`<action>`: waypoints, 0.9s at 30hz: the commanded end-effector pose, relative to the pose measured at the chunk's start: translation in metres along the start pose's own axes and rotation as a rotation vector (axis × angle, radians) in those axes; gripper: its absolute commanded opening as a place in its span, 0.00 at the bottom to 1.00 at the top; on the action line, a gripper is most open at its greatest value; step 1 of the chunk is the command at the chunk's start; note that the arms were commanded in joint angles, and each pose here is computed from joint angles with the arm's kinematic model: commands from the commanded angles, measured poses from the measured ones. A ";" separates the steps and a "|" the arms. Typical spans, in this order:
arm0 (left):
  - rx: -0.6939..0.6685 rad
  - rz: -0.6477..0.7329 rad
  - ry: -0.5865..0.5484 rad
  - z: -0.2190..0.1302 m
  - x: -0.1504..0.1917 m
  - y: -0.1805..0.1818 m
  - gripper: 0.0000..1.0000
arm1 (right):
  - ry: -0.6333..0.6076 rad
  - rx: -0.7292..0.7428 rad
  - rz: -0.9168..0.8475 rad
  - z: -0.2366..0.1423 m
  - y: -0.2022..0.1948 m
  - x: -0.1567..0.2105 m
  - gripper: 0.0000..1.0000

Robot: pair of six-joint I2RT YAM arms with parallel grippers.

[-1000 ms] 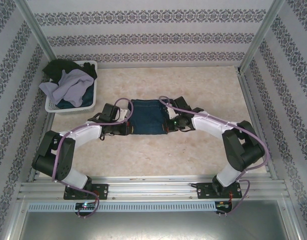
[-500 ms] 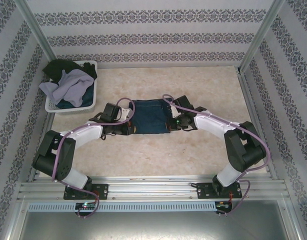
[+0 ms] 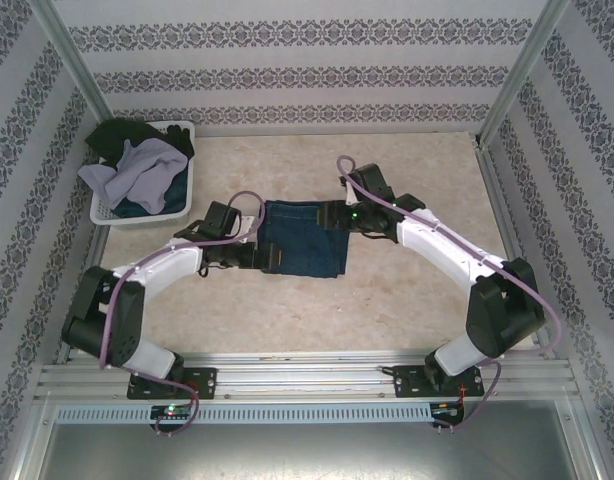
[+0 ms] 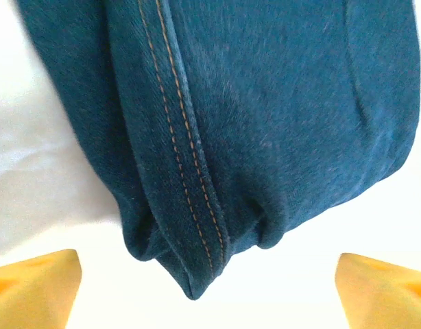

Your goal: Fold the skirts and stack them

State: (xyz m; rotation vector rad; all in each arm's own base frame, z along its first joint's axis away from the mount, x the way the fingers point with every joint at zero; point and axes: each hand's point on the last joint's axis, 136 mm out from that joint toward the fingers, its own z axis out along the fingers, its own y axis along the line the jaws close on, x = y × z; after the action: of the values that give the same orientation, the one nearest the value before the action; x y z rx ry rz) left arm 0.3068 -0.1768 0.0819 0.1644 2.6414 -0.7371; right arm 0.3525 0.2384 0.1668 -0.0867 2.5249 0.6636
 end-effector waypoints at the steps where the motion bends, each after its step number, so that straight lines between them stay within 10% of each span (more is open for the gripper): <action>1: -0.171 -0.105 -0.120 -0.037 -0.014 0.021 1.00 | -0.003 -0.076 0.096 0.022 0.037 0.002 0.65; 8: -0.399 -0.424 -0.373 -0.090 -0.032 0.076 1.00 | 0.186 -0.214 0.129 0.104 0.078 0.044 0.62; 15: -0.420 -0.518 -0.278 -0.065 -0.028 0.084 1.00 | 0.335 -0.034 0.260 0.144 -0.002 0.077 0.61; 27: -0.479 -0.486 -0.364 -0.067 -0.048 0.077 1.00 | 0.464 -0.020 0.241 0.076 -0.154 0.023 0.61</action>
State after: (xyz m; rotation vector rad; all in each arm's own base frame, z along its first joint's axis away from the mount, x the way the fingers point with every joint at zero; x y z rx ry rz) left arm 0.3357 -0.0848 0.0990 -0.6603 2.5095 -0.2537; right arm 0.4202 0.1816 0.0419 0.1506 2.8488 0.8451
